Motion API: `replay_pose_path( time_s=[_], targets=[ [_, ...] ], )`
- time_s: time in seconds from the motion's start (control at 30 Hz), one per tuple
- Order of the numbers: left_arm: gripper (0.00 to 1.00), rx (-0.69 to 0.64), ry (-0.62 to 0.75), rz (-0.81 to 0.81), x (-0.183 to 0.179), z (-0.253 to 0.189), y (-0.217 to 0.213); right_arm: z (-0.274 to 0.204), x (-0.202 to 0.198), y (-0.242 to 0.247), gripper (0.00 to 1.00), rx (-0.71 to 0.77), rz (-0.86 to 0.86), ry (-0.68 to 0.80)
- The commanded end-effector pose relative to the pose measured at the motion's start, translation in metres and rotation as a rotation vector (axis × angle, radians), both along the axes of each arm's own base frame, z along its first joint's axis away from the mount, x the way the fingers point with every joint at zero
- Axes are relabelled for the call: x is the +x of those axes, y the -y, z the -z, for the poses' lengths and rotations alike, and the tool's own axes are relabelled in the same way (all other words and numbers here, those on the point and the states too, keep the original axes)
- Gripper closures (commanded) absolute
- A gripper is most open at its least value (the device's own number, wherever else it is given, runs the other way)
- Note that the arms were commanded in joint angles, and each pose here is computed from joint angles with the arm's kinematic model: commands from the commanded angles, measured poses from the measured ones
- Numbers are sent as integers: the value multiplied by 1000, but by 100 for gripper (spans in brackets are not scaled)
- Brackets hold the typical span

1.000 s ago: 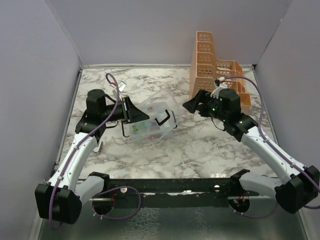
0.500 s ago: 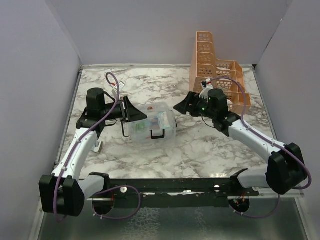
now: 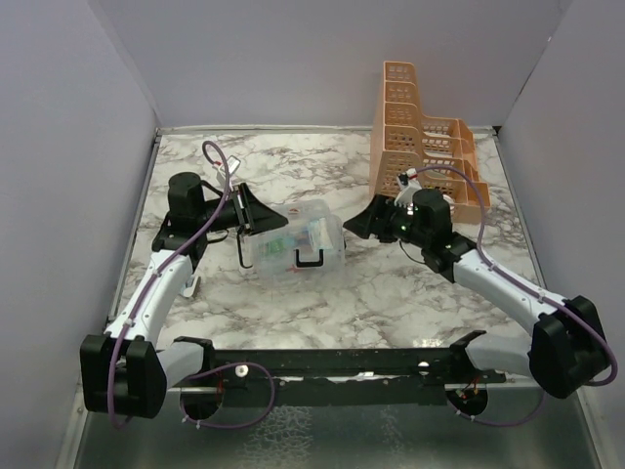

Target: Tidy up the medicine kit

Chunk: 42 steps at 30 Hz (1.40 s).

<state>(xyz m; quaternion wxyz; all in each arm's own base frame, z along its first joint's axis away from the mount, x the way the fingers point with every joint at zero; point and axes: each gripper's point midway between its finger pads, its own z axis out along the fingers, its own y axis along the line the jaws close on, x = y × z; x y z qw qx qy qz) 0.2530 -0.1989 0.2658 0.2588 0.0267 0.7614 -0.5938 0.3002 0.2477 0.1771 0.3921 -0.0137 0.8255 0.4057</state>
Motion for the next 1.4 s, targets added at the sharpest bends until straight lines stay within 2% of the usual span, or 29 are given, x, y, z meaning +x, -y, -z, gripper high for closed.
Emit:
replay_pose_path(
  time_s=[0.0,0.43,0.7,1.03,1.17,1.37],
  targets=[
    [85,-95,58,-22,5,-33,0,-22,-11,-3,24,70,-18,37],
    [85,-130,93,-88,35,-56,-1,-21,-8,-4,26,93,1,18],
    [85,-135,87,-105,50,-57,-2,1,7,-9,26,-13,-40,40],
    [85,-115,67,-136,59,-40,-24,-4,3,-37,30,78,-170,45],
    [81,-64,41,-173,66,-25,-30,4,3,-48,35,93,-192,18],
    [66,28,10,-242,78,-6,-41,25,7,-53,47,62,-173,-32]
  ],
)
